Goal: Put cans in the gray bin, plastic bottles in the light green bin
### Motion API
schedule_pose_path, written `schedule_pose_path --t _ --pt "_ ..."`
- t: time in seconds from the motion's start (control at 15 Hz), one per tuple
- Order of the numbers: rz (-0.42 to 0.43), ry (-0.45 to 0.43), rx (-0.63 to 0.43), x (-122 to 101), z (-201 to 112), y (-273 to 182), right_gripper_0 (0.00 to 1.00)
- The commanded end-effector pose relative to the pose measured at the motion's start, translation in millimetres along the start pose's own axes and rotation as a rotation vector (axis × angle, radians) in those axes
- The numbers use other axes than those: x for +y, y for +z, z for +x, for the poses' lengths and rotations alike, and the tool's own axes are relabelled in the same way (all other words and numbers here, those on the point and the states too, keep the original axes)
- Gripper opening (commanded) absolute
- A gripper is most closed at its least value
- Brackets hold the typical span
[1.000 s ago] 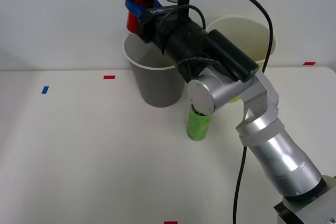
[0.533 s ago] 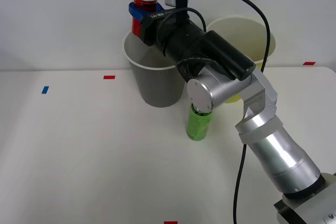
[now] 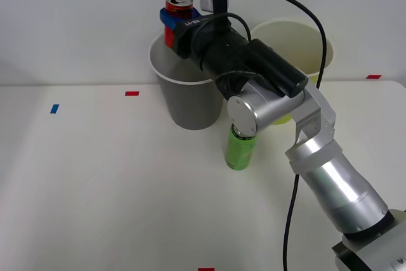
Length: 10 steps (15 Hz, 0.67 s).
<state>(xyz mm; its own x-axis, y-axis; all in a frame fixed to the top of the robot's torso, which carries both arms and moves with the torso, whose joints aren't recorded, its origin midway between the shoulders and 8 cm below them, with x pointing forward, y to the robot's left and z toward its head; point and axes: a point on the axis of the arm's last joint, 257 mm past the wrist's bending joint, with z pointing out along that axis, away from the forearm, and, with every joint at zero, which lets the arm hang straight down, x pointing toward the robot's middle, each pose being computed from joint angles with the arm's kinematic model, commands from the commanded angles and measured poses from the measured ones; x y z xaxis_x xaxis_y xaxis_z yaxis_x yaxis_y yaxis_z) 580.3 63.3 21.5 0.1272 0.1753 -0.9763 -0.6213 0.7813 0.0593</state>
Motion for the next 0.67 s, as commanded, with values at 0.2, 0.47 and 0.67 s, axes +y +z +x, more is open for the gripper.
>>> schedule_pose_path --t 0.2,0.47,0.67 --pt "0.012 -0.018 0.003 -6.8 0.8 -1.1 0.09" --pt "0.016 0.0 0.008 -10.3 2.8 -2.6 0.63" --pt "0.011 0.03 -0.009 -9.2 -1.4 -2.6 0.73"
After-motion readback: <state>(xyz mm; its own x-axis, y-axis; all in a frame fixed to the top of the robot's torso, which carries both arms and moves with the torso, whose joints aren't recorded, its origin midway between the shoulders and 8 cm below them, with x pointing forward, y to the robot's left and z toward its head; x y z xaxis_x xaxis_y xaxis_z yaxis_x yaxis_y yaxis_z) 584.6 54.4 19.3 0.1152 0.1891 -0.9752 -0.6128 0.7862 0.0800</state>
